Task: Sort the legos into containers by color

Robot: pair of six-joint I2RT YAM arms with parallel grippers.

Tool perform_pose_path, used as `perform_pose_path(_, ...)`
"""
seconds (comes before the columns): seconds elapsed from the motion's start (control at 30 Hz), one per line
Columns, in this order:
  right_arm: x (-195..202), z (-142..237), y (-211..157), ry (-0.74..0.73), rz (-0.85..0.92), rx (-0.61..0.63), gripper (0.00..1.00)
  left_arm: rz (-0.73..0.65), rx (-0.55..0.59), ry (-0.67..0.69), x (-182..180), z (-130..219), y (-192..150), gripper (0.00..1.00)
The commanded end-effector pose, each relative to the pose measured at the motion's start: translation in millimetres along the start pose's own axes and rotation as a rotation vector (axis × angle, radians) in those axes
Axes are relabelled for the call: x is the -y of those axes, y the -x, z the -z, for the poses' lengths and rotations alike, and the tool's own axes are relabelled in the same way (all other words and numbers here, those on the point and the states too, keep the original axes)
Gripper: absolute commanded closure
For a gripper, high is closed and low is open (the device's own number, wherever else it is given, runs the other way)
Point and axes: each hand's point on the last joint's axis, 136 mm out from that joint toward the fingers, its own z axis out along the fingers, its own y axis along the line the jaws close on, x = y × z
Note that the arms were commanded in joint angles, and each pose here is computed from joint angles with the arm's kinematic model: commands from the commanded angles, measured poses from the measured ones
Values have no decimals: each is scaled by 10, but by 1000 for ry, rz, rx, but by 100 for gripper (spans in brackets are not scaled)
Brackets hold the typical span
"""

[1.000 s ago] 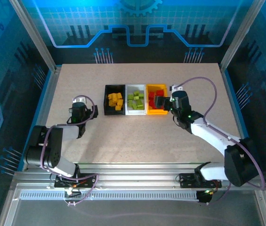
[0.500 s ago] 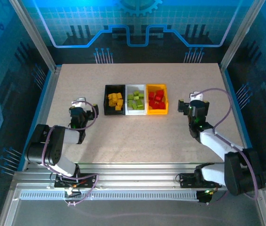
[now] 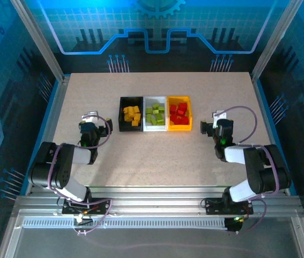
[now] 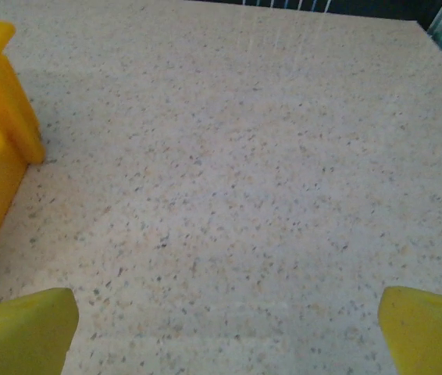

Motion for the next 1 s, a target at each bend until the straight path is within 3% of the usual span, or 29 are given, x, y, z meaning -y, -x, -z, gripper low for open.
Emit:
perform_pose_path(0.0, 27, -25, 190, 4, -9, 93, 0, 0, 40, -2, 15, -13, 113, 1)
perform_pose_path(0.97, 54, -19, 165, 9, -28, 69, 0, -2, 37, -3, 21, -17, 112, 1)
